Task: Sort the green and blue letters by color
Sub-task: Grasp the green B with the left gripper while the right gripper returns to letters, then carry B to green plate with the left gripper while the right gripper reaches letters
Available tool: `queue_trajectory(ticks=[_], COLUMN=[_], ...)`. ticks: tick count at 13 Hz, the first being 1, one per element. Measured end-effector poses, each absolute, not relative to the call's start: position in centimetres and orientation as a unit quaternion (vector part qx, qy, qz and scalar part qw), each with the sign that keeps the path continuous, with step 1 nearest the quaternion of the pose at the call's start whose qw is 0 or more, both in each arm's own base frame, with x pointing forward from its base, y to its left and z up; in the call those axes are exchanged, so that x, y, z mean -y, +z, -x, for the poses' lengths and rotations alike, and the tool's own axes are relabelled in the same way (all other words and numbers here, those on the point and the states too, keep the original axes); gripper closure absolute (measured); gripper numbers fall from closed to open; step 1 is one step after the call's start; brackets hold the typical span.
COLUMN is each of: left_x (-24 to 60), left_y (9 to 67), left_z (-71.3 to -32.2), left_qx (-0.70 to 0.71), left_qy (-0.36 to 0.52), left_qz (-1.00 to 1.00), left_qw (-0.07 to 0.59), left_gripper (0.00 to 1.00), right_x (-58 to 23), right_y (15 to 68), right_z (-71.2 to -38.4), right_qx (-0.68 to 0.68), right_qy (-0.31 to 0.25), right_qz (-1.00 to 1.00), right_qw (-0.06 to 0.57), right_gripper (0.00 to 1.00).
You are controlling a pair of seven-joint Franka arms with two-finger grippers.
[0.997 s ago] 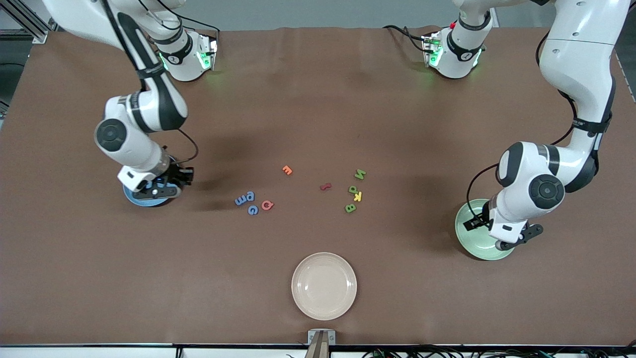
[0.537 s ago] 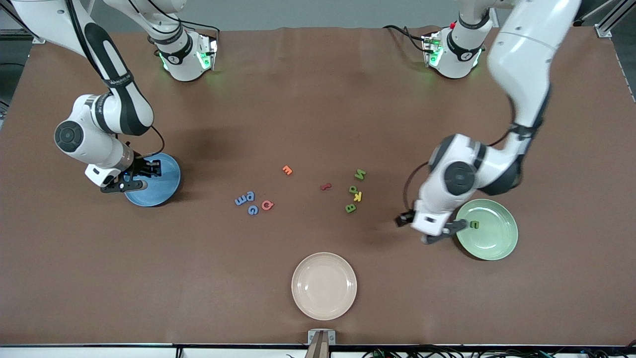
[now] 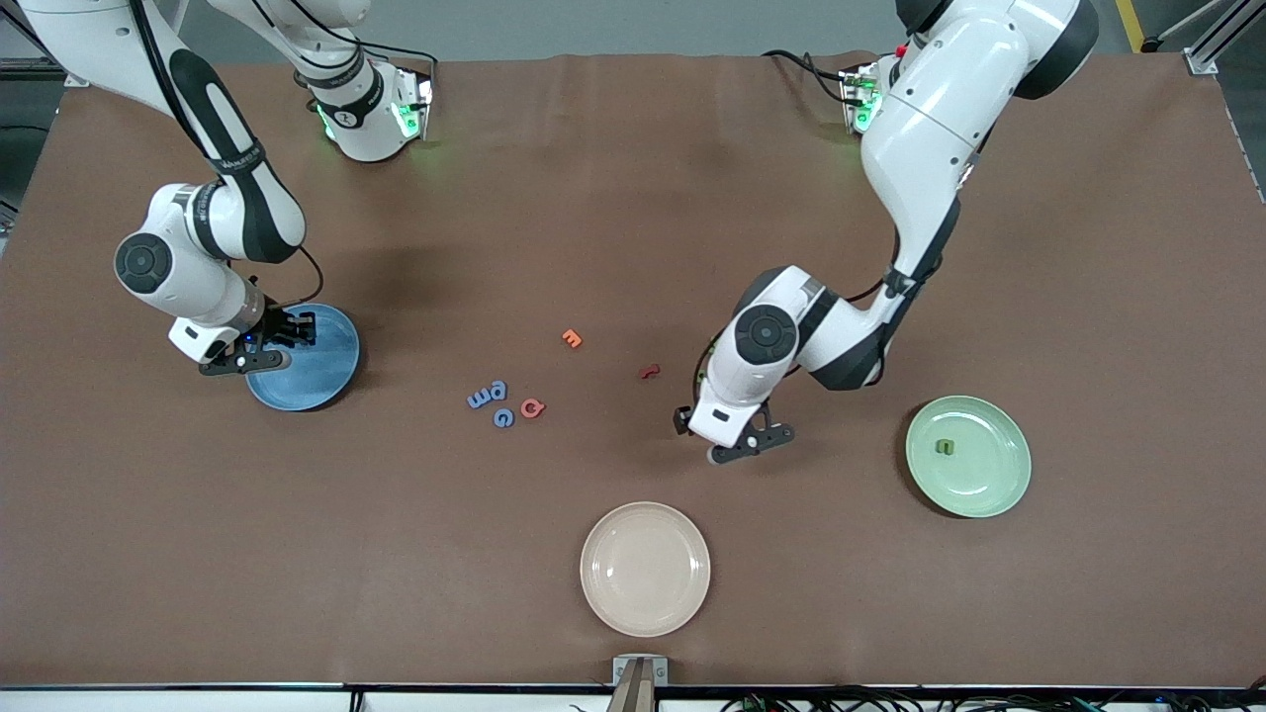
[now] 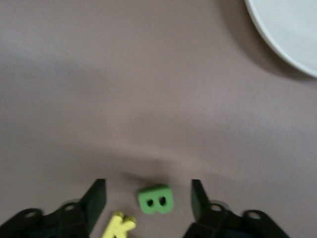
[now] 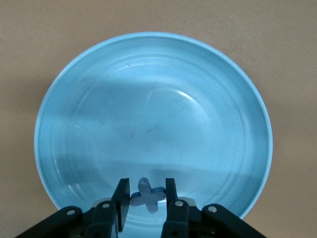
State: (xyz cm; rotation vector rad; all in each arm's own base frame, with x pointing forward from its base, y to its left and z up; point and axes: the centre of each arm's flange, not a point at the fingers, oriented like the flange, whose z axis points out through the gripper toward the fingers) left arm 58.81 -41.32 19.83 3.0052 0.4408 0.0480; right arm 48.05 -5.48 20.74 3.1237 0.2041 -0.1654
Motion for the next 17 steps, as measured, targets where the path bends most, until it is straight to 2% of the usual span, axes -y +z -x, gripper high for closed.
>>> queue_trajectory(ticks=[1, 3, 5, 6, 11, 15, 16, 17], left_x=[41.7, 42.1, 42.5, 42.6, 42.4, 42.4, 42.3, 42.3], left_y=[19.5, 18.9, 18.2, 18.1, 17.9, 17.6, 17.7, 17.9], left_z=[-58.5, -58.1, -57.6, -57.5, -57.6, -57.6, -57.7, -57.9], left_qx=[-0.149, -0.167, -0.189, -0.196, -0.209, -0.229, -0.236, -0.242], left_qy=[0.014, 0.009, 0.004, 0.003, 0.002, 0.000, 0.000, 0.001], left_qz=[-0.987, -0.985, -0.981, -0.979, -0.977, -0.972, -0.971, -0.969], left_qw=[0.052, 0.050, 0.049, 0.048, 0.047, 0.045, 0.045, 0.046], left_gripper=[0.28, 0.42, 0.45, 0.46, 0.48, 0.55, 0.64, 0.65], right_x=[5.5, 5.3, 4.3, 3.4, -7.4, -16.0, -17.4, -18.5], right_y=[20.7, 20.7, 20.9, 21.2, 23.3, 23.2, 22.9, 22.6], right_z=[-48.0, -48.1, -48.4, -48.8, -51.2, -52.9, -53.3, -53.8], right_qx=[-0.065, -0.067, -0.077, -0.083, -0.065, -0.042, -0.040, -0.038], right_qy=[-0.053, -0.053, -0.049, -0.044, -0.009, 0.008, 0.010, 0.011], right_qz=[-0.996, -0.996, -0.996, -0.996, -0.998, -0.999, -0.999, -0.999], right_qw=[0.003, 0.003, 0.003, 0.004, 0.009, 0.003, 0.001, 0.000], right_gripper=[0.53, 0.36, 0.13, 0.05, 0.04, 0.04, 0.04, 0.04])
